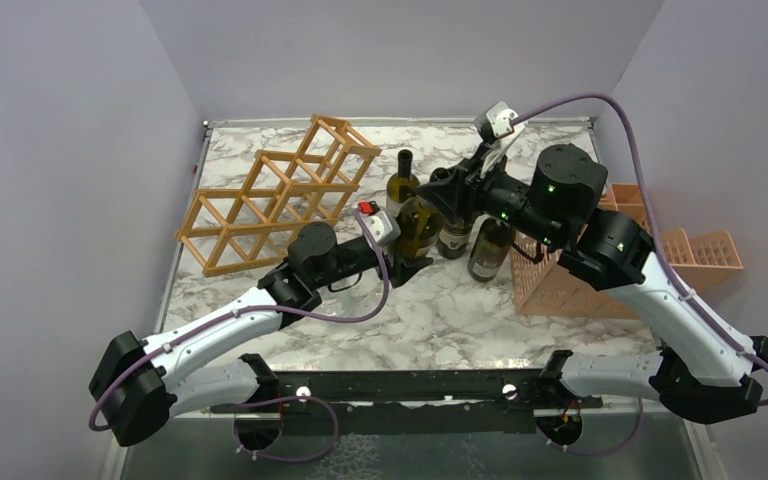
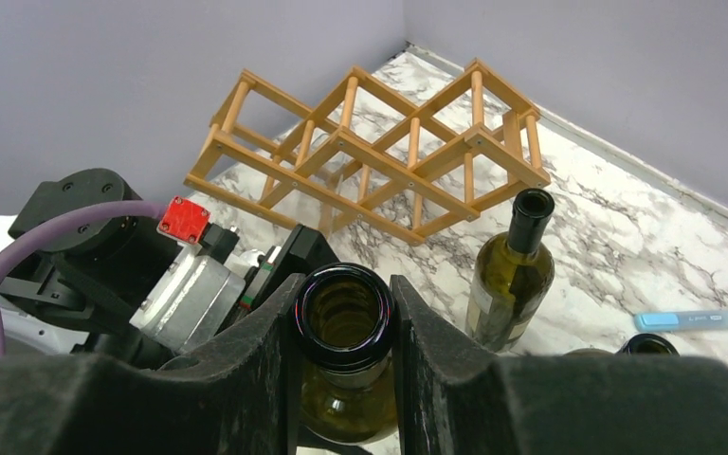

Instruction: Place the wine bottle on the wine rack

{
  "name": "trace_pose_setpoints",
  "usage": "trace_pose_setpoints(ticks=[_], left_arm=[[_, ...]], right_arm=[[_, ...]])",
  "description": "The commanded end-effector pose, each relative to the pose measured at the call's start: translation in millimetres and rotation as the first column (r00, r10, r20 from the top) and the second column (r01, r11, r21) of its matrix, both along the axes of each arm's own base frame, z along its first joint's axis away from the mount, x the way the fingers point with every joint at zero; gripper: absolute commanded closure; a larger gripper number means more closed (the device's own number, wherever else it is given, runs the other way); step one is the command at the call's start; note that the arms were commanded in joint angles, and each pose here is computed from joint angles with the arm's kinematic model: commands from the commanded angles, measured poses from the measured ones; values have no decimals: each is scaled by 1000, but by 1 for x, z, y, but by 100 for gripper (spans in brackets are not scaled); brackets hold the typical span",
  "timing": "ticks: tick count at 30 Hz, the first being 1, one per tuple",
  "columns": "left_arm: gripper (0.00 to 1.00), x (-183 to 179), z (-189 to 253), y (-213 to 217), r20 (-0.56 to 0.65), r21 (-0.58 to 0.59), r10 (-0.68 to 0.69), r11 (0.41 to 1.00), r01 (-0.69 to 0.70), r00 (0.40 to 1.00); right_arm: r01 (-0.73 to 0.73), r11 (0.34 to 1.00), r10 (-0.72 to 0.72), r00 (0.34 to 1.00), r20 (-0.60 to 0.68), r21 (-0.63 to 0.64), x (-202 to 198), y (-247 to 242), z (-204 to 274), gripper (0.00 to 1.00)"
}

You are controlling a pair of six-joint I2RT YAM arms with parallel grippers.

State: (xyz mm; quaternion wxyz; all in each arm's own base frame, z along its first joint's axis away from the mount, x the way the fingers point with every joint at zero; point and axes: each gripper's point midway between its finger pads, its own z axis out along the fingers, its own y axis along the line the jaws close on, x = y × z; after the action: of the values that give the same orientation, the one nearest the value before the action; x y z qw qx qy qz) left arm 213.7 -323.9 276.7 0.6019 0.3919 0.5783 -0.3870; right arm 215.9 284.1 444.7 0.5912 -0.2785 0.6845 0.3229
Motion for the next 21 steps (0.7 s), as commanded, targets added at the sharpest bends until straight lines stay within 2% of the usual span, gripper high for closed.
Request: trace_pose_setpoints(ticks=[1,3,5,8,9,15,21], left_arm=[[98,4,61,8,213,-86,39,996,-21,976],[100,14,79,18,256,-107,120,990,-95,959],[100,16,93,25,325,-84,142,989,-121,935],[100,22,99,33,410,36,143,984,-172,901],[100,26,98,37,438,81,146,976,-201,887],[100,42,108,60,614,294,95,894,-339,783],[100,44,125,77,722,294,92,857,-424,686]], right_arm=[[-53,990,44,997,69,132,-21,-11,52,97],[-46,992,41,998,47,118,-23,-14,49,82],[-49,993,46,998,31,103,-26,-17,45,62],[-60,995,58,998,29,83,-33,-23,40,36],[-65,995,63,998,28,78,-35,-25,39,31],[-84,994,82,996,24,69,-44,-32,34,21],[-78,992,70,994,78,95,-54,-50,40,17]])
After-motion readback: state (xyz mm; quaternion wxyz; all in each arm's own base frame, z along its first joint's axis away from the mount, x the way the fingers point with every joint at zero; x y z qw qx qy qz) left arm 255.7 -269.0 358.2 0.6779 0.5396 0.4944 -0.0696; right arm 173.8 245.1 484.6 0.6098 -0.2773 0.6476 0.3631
